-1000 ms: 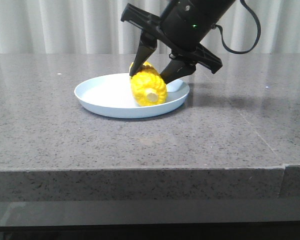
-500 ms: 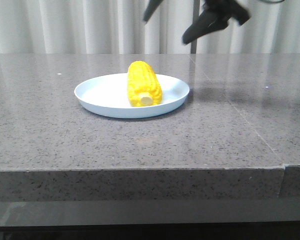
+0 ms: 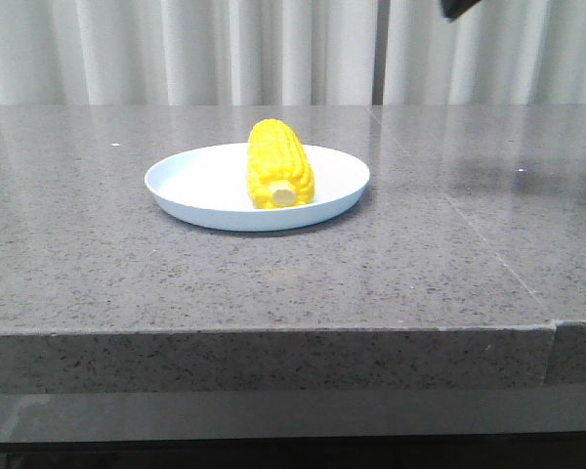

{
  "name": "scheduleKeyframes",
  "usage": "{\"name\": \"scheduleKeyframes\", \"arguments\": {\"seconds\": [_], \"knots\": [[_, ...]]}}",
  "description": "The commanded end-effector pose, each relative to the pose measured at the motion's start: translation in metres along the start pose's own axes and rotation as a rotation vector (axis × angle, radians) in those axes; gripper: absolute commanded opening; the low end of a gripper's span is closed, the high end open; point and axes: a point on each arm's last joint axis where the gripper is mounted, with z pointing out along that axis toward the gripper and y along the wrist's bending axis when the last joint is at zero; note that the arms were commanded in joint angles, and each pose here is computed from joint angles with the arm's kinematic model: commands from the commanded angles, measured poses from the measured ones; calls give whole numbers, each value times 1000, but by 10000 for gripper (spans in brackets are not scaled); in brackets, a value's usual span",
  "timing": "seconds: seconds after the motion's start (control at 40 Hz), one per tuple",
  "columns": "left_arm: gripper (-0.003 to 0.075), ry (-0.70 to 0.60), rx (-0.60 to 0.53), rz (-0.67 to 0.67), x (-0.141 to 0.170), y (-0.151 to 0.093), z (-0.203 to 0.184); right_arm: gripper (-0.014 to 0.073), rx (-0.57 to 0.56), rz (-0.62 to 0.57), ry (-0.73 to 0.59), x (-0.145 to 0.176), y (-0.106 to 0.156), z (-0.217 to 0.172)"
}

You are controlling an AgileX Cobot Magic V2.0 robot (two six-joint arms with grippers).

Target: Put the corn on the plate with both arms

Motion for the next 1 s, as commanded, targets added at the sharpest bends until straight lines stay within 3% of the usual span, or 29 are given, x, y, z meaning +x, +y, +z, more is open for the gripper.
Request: {"name": "scheduleKeyframes", "arguments": {"seconds": [0.0,0.15,0.33,0.78,0.97], "knots": [[-20,-104,6,-1,-16,0,-1,-61,63,-60,-109,-15,-9,-40],[-20,-104,6,-1,-16,0,-1,-61,135,-98,-93,1,-19,-64],[-20,-104,6,-1,-16,0,-1,-61,145,-121,-168,40,-25,-85],[-20,-104,6,-1,-16,0,-1,-61,100,-165,-550,171,-42,-142],[-20,-104,6,-1,-16,0,-1,-61,83,-167,-641,208,-46,-158]]}}
